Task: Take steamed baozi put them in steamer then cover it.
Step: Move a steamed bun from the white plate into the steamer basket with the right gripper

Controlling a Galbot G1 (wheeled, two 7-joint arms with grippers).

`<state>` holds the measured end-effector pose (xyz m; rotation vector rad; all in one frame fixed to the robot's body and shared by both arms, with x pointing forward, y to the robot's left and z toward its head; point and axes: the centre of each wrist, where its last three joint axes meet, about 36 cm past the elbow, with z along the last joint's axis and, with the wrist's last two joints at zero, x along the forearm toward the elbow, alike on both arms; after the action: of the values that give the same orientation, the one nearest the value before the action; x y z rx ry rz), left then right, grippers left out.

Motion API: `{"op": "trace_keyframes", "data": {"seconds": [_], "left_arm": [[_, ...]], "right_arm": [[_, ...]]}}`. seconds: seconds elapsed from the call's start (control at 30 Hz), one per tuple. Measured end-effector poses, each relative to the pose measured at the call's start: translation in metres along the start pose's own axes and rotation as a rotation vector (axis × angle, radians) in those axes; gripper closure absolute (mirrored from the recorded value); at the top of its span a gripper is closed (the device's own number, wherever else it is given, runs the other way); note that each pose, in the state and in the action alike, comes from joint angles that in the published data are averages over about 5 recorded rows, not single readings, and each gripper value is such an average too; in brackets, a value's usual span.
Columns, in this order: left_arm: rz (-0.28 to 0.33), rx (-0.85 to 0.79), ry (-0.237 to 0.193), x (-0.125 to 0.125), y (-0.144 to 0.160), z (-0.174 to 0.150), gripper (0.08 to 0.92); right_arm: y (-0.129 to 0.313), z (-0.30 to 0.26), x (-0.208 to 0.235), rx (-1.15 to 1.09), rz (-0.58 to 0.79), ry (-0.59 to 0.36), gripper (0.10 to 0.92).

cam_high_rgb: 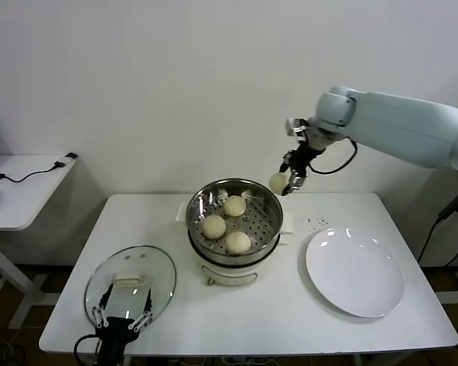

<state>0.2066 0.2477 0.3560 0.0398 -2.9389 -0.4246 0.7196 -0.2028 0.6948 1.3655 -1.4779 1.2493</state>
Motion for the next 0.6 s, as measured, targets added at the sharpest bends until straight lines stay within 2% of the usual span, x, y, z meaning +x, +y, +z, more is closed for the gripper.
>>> {"op": "trace_keyframes", "data": {"seconds": [0.27,0.6], "left_arm": [[-0.007,0.011,-0.001,0.000,0.003,0.000,0.177],[-0.005,0.011,0.005,-0.001,0.005,0.005,0.177]], "right_arm": [[0.005,-0.043,-0.038,0.049,-0.045,0.048,0.335],[0.014,-0.054,-0.086,0.068,-0.091,0.095,0.335]]}}
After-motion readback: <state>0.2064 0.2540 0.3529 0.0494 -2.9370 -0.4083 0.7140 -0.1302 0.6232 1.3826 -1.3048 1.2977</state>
